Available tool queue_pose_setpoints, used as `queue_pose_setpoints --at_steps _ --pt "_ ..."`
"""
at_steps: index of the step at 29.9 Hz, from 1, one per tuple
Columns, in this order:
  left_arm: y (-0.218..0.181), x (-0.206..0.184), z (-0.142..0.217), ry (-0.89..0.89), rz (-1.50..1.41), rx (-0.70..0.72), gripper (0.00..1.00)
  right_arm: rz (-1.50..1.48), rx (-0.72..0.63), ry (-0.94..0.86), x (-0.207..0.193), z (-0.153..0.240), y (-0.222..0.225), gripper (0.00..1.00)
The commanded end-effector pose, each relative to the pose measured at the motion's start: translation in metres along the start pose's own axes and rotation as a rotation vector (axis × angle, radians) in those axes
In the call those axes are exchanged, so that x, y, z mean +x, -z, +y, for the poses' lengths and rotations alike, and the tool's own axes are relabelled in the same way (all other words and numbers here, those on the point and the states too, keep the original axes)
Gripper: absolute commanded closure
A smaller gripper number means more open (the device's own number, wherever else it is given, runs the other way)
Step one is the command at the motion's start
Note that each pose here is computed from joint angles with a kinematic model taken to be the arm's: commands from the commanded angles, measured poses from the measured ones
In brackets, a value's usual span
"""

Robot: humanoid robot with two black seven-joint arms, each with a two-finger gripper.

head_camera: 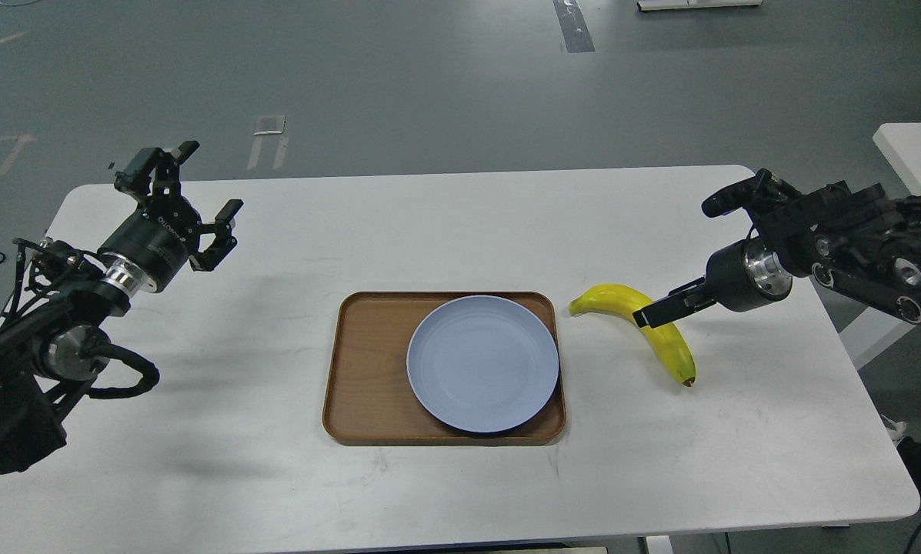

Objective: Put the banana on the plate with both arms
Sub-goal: 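Reach the right gripper down to the yellow banana and grasp it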

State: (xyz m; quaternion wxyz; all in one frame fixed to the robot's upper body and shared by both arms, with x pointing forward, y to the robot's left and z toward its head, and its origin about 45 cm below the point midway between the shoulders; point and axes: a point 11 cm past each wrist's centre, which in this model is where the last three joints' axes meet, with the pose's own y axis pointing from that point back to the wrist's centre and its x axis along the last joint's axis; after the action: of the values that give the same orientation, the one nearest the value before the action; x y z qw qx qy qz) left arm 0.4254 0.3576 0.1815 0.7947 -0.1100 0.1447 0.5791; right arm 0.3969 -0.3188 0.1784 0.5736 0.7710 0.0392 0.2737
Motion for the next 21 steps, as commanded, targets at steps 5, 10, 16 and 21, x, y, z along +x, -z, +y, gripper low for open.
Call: queue_pose_setpoints --at_steps 5,10,16,21 --pt "0.000 0.000 0.000 0.000 0.001 -0.001 0.02 0.051 -0.042 0.057 -0.010 -0.020 -0.002 0.00" --pt "-0.002 0.000 0.000 -0.001 0.003 -0.007 0.02 0.074 -0.048 0.056 -0.014 -0.028 -0.002 0.09" --pt "-0.001 0.000 -0.001 0.000 0.004 -0.006 0.02 0.066 -0.053 0.056 -0.017 -0.027 -0.006 0.53" --pt "0.001 -0.003 -0.002 0.004 0.009 -0.006 0.02 0.065 -0.048 0.055 -0.021 -0.029 -0.006 0.75"
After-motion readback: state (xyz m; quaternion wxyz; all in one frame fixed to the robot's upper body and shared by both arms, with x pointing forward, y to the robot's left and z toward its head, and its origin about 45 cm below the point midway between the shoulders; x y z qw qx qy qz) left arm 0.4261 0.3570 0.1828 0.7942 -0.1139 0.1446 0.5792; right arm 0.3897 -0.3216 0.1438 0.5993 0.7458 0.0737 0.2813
